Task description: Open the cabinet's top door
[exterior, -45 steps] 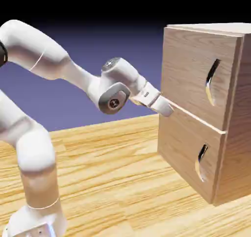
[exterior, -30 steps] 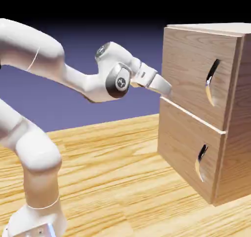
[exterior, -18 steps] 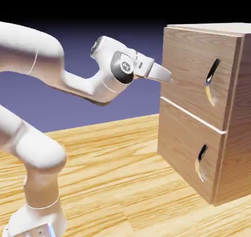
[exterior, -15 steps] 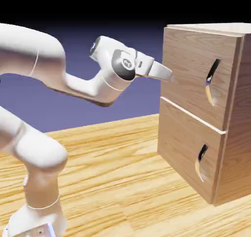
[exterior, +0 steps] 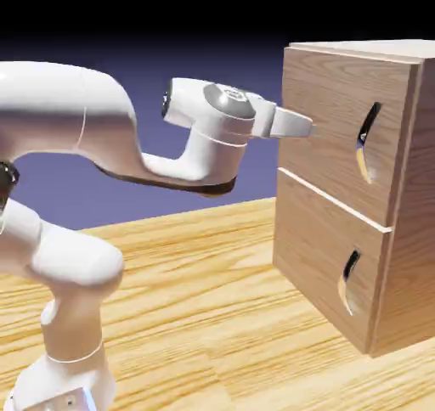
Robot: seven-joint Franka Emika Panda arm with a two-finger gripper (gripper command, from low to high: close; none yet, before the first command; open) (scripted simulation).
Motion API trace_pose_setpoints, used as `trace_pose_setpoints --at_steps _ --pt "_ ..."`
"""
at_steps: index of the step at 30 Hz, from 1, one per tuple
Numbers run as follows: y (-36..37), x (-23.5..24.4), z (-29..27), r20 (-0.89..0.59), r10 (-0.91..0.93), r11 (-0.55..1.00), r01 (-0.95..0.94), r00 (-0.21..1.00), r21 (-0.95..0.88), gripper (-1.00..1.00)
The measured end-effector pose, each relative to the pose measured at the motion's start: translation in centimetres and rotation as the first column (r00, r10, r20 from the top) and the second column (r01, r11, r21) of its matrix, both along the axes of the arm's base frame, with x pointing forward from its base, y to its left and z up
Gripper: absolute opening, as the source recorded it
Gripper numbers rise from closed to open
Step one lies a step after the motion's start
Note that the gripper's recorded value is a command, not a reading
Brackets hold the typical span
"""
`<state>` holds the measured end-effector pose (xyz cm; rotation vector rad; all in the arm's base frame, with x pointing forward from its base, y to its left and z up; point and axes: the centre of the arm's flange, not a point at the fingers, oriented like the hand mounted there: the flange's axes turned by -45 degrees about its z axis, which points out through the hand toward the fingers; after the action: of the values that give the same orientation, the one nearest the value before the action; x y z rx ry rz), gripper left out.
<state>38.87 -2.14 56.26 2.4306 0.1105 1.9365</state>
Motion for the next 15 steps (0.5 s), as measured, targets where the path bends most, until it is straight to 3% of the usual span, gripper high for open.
trace_pose_setpoints --at_steps 15 --pt "-5.4 3.7 -3.8 0.176 0.0 0.998 -0.01 0.984 0.058 0.0"
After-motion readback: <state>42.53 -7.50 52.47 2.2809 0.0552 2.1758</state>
